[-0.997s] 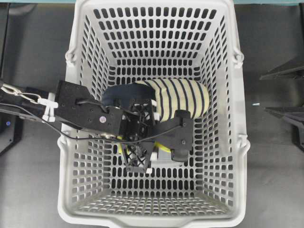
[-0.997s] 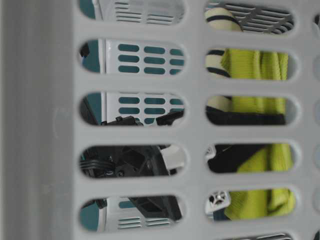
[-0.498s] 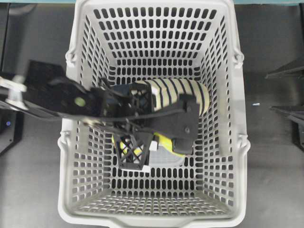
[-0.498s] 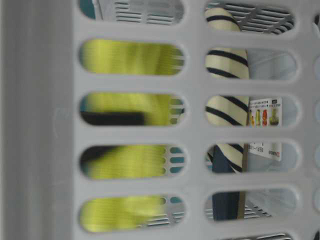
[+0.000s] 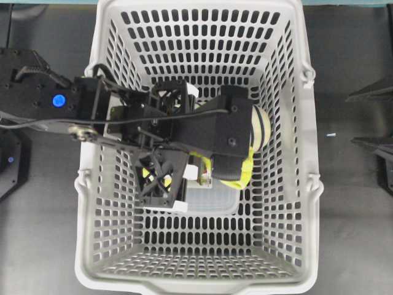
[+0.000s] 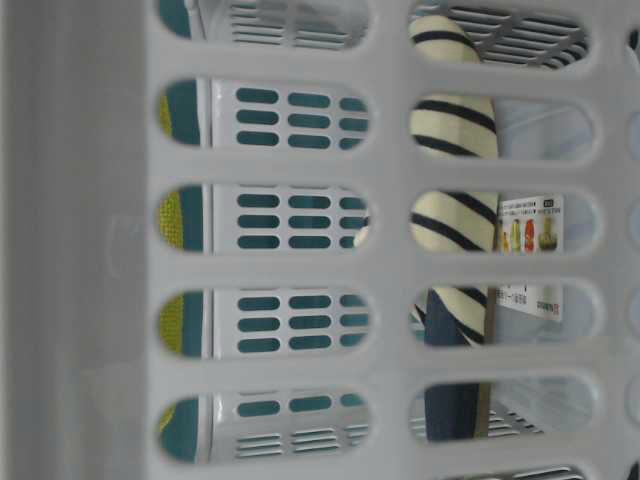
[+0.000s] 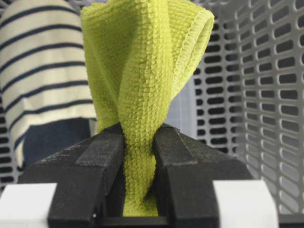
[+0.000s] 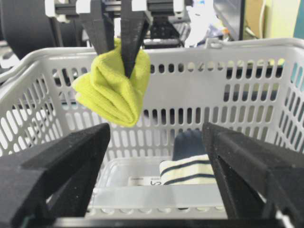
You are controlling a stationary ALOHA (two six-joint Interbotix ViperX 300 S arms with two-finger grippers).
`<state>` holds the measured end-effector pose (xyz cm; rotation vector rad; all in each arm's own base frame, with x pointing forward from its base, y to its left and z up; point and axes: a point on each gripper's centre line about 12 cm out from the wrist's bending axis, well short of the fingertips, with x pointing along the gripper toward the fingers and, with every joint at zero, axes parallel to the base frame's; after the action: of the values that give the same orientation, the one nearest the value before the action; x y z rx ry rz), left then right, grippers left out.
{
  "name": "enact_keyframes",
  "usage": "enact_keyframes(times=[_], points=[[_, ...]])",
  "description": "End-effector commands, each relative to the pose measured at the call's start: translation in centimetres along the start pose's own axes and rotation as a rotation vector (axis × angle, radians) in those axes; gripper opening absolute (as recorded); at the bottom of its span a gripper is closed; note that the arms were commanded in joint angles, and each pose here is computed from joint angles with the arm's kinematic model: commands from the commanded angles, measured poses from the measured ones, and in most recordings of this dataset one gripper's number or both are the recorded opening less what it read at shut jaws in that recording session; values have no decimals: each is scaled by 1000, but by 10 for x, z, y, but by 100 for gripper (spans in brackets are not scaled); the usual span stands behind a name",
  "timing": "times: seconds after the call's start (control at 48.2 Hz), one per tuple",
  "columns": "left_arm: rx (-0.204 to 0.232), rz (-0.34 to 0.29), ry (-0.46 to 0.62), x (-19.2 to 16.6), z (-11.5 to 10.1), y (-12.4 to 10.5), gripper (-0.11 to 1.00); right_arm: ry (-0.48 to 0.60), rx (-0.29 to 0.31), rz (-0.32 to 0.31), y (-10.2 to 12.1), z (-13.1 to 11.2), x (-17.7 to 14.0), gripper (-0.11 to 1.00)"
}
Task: Pick up the yellow cloth from the shopping basket with the left arm.
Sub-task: 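Lift the gripped yellow cloth upward out of the basket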
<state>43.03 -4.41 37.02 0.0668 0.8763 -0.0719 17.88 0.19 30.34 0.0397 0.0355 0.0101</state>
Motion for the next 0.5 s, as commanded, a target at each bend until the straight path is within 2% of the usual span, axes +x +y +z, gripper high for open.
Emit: enact_keyframes(times=[0.0,0.478], points=[[3,2,-51,-20,6,0,12,-15,2,-1,0,5,1,75],[-1,5,-47,-20,5,2,12,-11,3,-1,0,2,1,75]])
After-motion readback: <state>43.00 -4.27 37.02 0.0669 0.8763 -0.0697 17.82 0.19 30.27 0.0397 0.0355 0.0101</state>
